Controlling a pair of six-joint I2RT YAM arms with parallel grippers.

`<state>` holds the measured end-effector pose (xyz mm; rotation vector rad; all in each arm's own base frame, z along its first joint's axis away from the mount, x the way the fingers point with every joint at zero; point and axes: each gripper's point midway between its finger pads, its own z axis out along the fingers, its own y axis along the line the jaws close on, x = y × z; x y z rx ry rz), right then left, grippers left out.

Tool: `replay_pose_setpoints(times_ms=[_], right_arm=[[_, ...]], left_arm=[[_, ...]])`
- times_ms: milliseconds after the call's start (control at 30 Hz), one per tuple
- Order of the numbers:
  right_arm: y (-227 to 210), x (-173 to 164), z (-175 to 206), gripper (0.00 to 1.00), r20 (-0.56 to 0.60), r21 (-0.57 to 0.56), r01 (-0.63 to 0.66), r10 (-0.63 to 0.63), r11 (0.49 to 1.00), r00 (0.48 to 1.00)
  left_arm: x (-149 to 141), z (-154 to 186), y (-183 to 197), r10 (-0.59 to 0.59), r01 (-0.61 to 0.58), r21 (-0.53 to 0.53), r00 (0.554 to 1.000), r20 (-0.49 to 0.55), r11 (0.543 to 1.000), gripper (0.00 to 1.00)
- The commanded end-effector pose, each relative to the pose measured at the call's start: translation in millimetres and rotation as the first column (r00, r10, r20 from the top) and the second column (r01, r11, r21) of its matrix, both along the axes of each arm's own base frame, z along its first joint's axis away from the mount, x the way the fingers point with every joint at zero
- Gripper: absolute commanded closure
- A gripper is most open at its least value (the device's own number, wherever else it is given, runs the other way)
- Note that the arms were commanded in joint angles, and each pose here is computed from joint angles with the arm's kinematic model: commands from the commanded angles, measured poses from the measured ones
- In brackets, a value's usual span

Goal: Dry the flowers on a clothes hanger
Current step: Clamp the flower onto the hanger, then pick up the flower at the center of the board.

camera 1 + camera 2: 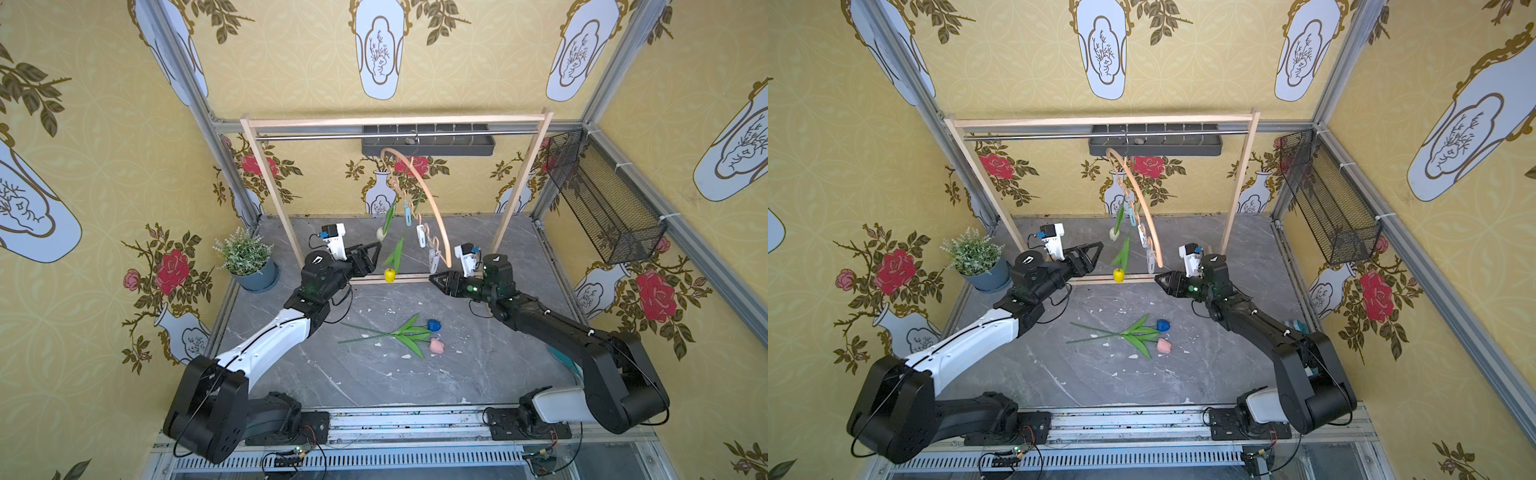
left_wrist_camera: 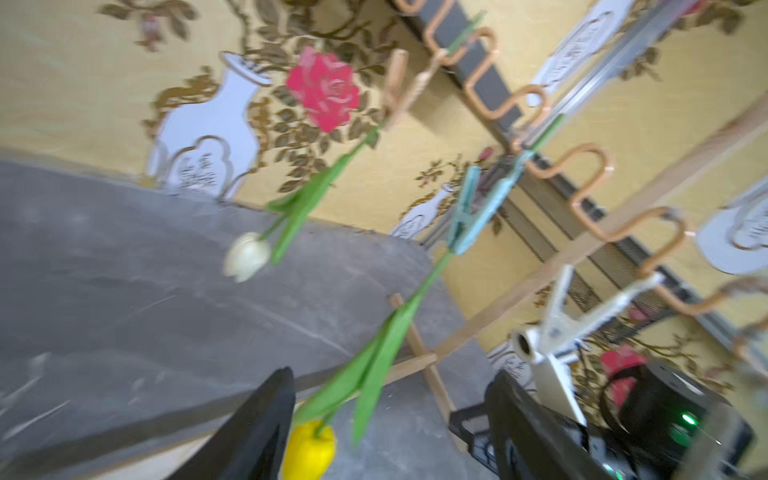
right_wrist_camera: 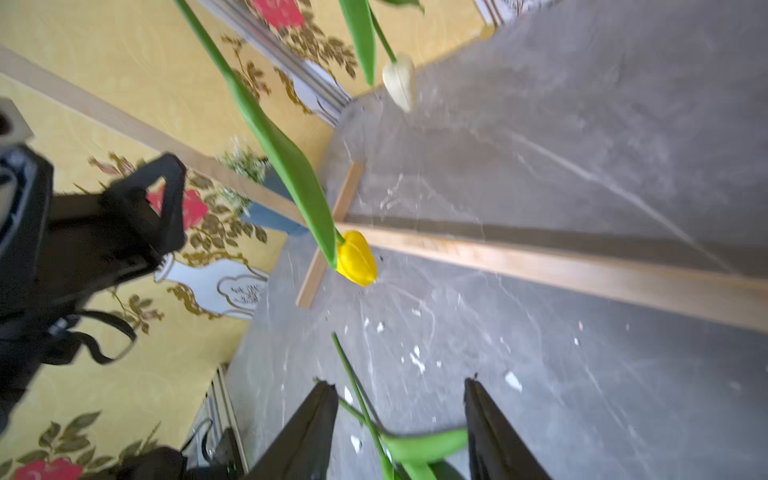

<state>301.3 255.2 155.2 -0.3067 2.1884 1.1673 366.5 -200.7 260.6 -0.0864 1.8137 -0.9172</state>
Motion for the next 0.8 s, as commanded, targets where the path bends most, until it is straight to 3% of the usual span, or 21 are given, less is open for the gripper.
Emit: replay_pose_setpoints(times_ms=[0, 167, 267, 500, 767], right_arm=[[10.9, -29.4, -25.0, 0.47, 0.013, -0.116, -0.088, 0.091, 0.989, 0.996], [63.9, -73.5, -47.0, 0.53, 0.026, -0.231, -0.285, 0.298, 0.930, 0.954], [92.6, -85.0, -60.8, 0.57, 0.023, -0.284, -0.345, 0.366, 0.895, 0.930], [143.8, -82.3, -93.5, 0.60, -0.005, -0.362, -0.405, 0.432, 0.840, 0.902], [159.8, -79.5, -120.8, 0.65, -0.055, -0.436, -0.444, 0.469, 0.783, 0.881]], left_arm=[[-20.2, -62.1, 55.3, 0.240, -0.194, 0.230, 0.951, -0.193, 0.954, 0.23], [-55.9, -76.4, 100.2, 0.395, -0.308, 0.331, 0.887, -0.241, 0.892, 0.25], [-73.5, -85.8, 118.1, 0.457, -0.362, 0.336, 0.847, -0.271, 0.870, 0.28], [-90.6, -112.7, 118.8, 0.448, -0.356, 0.297, 0.821, -0.353, 0.886, 0.30], [-90.1, -118.8, 113.3, 0.427, -0.337, 0.282, 0.823, -0.375, 0.898, 0.35]])
